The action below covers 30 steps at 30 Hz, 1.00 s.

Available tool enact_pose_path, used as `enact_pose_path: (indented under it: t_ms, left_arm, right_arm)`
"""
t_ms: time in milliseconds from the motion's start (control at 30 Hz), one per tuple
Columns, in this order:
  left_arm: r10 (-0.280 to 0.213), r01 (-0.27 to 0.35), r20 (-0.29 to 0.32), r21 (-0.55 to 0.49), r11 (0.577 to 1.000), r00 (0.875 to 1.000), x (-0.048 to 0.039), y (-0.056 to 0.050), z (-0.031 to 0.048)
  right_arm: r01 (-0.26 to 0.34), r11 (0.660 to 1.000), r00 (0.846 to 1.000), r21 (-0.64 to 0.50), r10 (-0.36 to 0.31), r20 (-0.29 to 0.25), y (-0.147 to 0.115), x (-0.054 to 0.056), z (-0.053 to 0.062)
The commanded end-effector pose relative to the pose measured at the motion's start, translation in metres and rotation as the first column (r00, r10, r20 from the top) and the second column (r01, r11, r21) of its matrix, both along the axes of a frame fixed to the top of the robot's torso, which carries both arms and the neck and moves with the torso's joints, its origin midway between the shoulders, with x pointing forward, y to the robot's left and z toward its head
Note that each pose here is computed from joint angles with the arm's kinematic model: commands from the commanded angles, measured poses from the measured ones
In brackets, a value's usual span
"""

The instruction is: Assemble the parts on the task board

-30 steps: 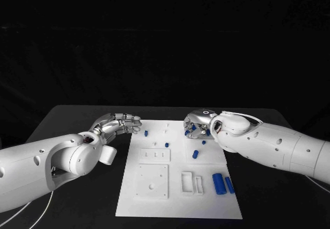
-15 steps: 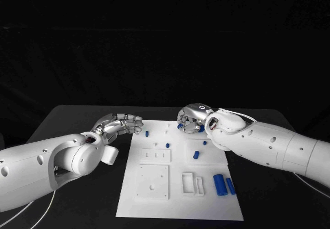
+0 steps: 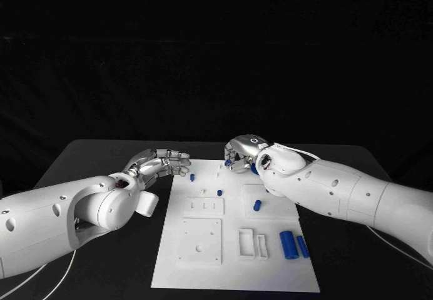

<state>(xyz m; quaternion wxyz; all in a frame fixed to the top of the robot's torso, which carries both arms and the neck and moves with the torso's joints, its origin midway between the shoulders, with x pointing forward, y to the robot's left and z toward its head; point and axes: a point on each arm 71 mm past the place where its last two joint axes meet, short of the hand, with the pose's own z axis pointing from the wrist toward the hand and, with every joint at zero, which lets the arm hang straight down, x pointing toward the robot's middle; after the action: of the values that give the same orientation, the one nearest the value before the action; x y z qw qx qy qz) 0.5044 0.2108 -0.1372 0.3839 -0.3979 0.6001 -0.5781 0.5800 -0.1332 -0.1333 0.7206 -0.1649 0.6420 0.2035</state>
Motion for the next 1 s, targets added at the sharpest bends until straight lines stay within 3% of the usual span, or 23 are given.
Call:
enact_pose_path:
  t_ms: [33,667,1000]
  left_arm:
    - [-0.012,0.012,0.015,-0.009,1.0,1.0,0.0003,-0.003,0.0049]
    - [-0.019,0.02,0.036,-0.007,1.0,0.999,0.0014,-0.005,0.0159]
    - [-0.017,0.017,0.039,-0.006,1.0,0.999,0.0022,-0.004,0.0168]
  right_arm:
    - [0.016,1.0,1.0,-0.026,-0.016,0.025,0.004,0.002,0.0]
    - [0.026,0.999,0.999,-0.022,-0.025,0.047,0.014,0.004,0.0]
    - [0.023,1.0,0.998,-0.015,-0.022,0.055,0.016,0.003,0.001]
